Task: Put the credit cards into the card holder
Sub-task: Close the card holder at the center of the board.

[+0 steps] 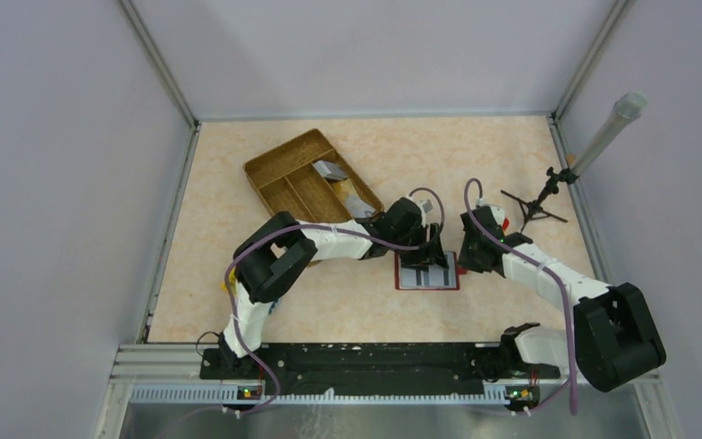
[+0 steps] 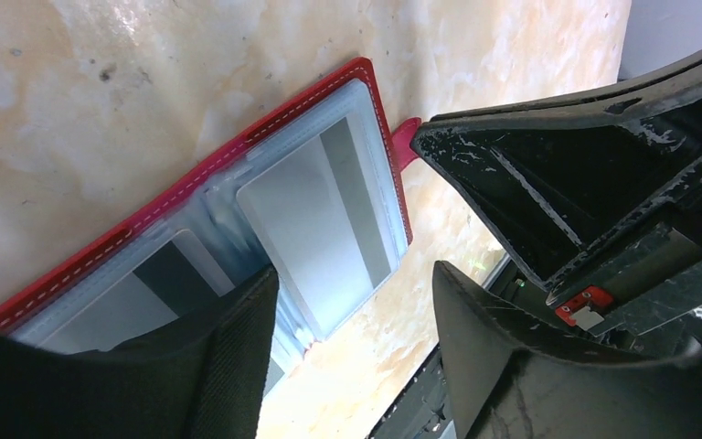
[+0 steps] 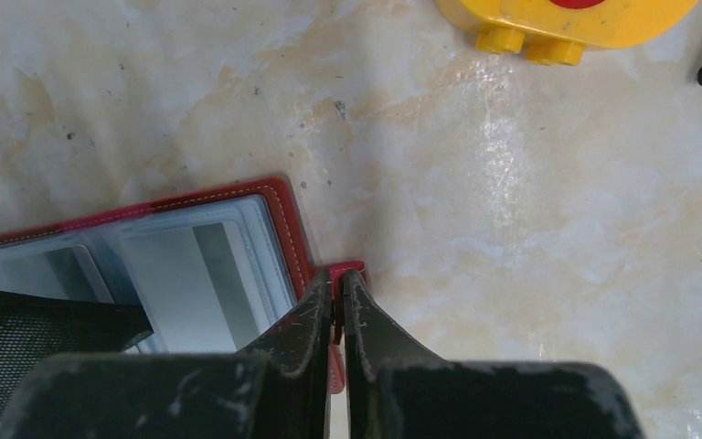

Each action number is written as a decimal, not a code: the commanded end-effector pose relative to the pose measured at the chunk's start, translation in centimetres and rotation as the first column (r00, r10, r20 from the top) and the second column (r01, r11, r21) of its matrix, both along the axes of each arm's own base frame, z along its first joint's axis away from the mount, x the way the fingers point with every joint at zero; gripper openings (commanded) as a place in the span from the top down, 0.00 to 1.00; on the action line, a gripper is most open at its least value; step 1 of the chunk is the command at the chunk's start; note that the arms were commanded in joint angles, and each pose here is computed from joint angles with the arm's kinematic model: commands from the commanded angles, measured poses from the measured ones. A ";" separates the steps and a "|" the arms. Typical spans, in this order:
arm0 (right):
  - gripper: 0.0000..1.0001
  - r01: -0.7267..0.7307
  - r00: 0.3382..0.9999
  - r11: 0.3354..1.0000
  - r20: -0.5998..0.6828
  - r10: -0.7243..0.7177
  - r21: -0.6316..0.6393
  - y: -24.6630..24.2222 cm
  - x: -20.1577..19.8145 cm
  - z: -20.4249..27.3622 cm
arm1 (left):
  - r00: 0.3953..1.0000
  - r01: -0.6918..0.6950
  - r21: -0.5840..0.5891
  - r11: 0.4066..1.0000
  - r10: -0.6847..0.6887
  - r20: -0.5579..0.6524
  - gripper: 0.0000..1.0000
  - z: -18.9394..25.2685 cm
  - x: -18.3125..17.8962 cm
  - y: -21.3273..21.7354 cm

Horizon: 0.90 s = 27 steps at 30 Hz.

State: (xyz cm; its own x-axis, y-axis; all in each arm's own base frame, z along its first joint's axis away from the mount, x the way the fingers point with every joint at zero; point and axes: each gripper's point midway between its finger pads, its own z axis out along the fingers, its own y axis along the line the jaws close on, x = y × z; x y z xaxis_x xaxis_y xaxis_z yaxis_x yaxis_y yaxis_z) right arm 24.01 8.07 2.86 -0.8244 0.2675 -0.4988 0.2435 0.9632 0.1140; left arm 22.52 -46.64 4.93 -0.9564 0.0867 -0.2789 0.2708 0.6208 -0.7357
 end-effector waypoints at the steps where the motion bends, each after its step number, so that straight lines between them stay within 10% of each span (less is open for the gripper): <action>1: 1.00 0.020 0.999 1.000 0.037 -0.020 0.000 -0.4 0.2 1.6 | 0.992 -0.008 -0.021 1.000 0.010 0.122 0.32 3.5 0.6 0.7; 14: 1.00 -0.082 0.988 0.993 0.136 0.069 0.087 1.7 1.7 8.6 | 0.982 -0.109 0.089 0.990 0.093 0.162 0.20 4.7 -0.9 8.9; 27: 1.00 -0.305 0.948 0.928 0.161 0.275 0.212 9.0 0.0 11.1 | 0.988 -0.123 0.038 0.992 0.118 0.097 0.36 1.8 -2.5 10.3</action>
